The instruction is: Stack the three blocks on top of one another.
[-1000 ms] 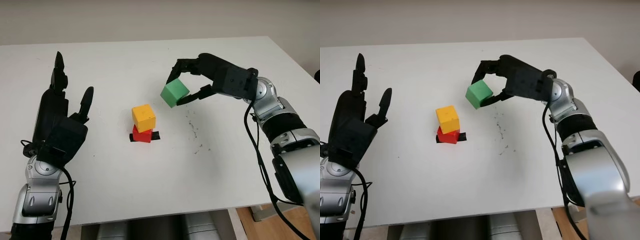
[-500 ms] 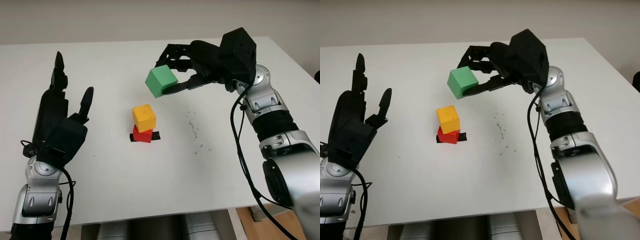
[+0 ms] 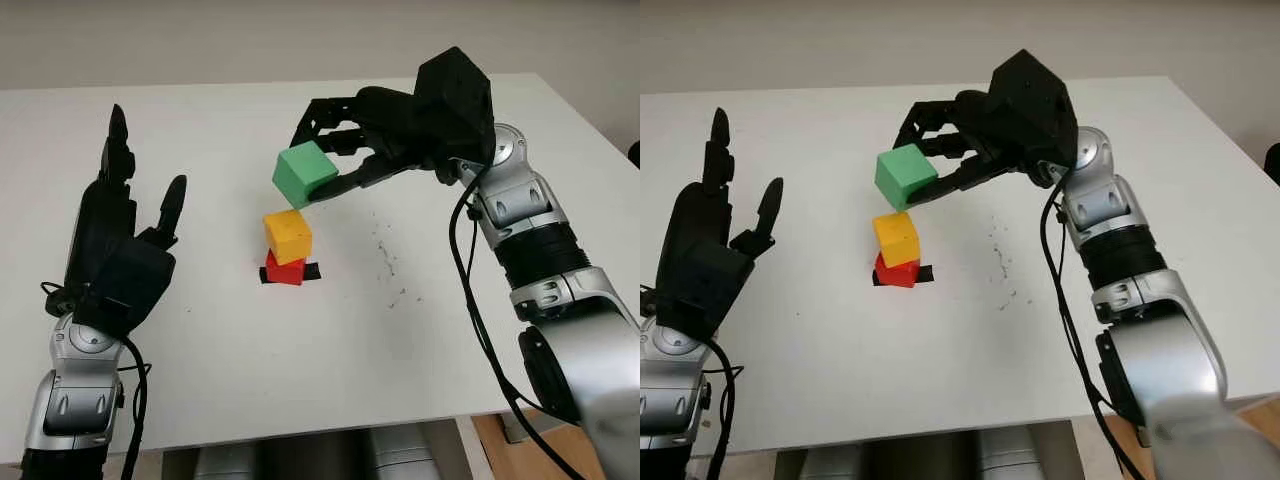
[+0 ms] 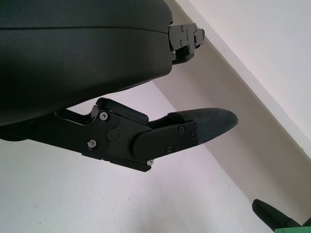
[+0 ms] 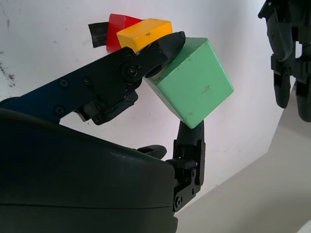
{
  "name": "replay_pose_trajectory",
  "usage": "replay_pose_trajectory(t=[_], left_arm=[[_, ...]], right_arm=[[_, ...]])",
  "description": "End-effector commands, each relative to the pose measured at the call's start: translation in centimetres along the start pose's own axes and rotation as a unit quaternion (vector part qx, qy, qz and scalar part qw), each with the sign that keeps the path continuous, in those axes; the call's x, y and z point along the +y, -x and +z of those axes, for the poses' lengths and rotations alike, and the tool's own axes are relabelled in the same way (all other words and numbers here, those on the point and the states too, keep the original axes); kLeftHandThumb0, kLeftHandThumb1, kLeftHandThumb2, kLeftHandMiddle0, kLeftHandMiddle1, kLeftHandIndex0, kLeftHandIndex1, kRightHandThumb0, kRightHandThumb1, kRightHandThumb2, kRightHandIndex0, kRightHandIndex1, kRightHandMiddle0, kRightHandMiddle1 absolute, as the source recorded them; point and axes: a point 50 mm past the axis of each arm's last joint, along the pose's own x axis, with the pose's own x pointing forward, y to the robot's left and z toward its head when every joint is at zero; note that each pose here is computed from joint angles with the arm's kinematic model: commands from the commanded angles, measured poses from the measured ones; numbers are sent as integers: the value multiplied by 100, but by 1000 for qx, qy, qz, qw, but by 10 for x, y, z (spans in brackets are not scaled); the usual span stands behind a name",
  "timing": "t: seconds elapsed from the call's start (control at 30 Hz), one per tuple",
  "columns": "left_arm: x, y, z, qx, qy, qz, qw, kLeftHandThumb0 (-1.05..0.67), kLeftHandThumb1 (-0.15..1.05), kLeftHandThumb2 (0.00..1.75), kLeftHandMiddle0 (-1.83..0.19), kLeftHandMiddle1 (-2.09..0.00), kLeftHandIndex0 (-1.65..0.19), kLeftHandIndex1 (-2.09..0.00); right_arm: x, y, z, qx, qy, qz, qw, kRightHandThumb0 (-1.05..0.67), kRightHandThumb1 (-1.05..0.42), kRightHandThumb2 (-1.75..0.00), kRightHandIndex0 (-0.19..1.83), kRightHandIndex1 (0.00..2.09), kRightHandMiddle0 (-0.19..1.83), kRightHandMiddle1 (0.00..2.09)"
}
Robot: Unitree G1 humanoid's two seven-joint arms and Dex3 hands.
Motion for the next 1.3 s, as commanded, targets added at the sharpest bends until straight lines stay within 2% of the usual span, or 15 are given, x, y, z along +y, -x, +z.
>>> replay_pose_trajectory(t=[0.0,0.17,0.67,1.27], left_arm=[[2,1,3,-8,0,5,1000,-64,105,65,14,-5,16,-5],[1,2,4,-6,2,7,1000,-66,105,66,13,-5,16,-5],[1,3,2,-5,5,4,1000,-65,105,66,15,-5,17,-5],[0,4,1,-4,7,7,1000,-66,105,65,15,-5,17,-5]], right_arm=[[-3,-3,8,-3,7,2,1000,-42,-91,-5,36,8,41,160],[1,-5,7,-3,1,10,1000,-41,-92,-6,36,7,40,155],[12,-18,-3,1,-7,18,1000,-46,-91,-5,37,7,42,157],[17,-21,-3,6,0,32,999,-50,-92,-5,37,7,41,159]])
